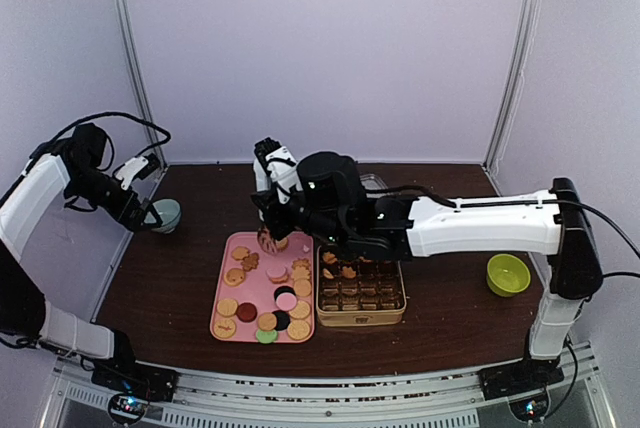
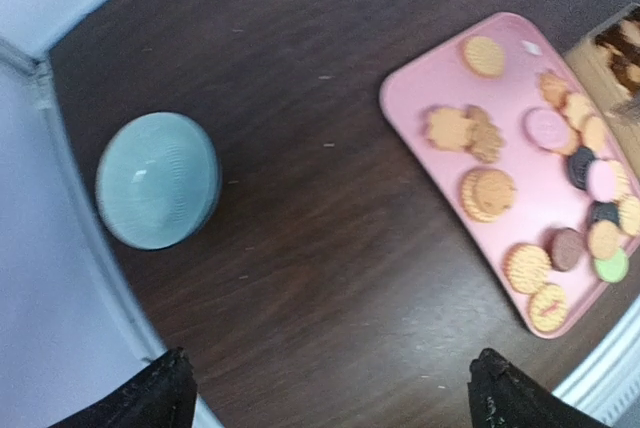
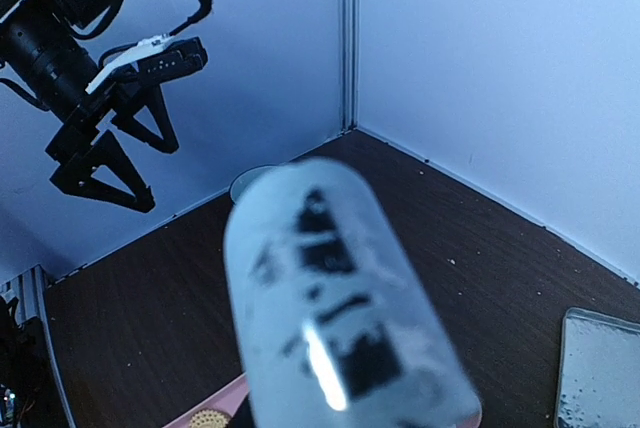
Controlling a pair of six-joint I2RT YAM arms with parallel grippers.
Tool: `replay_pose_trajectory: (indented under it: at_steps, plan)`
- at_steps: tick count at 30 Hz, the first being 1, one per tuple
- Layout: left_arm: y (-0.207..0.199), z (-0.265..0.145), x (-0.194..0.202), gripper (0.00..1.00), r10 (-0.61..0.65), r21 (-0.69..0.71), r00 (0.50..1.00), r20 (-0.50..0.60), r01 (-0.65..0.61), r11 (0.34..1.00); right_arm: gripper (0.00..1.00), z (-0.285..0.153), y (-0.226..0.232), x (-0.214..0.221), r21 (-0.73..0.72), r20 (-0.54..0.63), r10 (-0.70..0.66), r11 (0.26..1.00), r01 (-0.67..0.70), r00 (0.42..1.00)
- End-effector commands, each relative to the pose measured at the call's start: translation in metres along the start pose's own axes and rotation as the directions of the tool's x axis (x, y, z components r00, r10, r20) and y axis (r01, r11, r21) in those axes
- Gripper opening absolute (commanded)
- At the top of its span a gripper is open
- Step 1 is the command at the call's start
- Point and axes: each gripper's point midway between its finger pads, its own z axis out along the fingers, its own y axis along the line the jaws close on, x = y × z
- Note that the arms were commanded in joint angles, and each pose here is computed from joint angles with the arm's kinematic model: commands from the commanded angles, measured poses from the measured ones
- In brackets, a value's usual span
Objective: Pack the cookies
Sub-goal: Pick up the fake cookies from the plate.
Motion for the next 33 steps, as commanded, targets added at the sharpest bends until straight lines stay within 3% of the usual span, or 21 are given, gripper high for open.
replay_pose_trajectory:
  at_steps: [1,8,15,33]
  plan:
    - [0.071,-0.033,-0.009,0.98,-0.062,-0.419,0.996,0.063,0.083,0.904,0.25,0.021,0.023,-0.027,-0.081,0.055,0.04,0.996,-0.035,0.998]
    - [0.059,-0.006,-0.002,0.98,-0.119,-0.299,0.992,0.048,0.127,0.946,0.32,0.068,0.028,0.001,-0.059,-0.001,0.03,0.998,-0.03,1.0]
    - [0.043,-0.002,-0.007,0.98,-0.076,-0.222,0.994,0.083,0.093,0.971,0.33,0.1,0.02,0.024,-0.031,-0.044,0.045,0.998,-0.047,0.998]
    - [0.015,0.009,0.005,0.98,-0.029,-0.087,0.998,0.057,0.034,0.996,0.4,0.153,0.001,0.032,0.0,-0.014,0.088,0.996,-0.088,0.996]
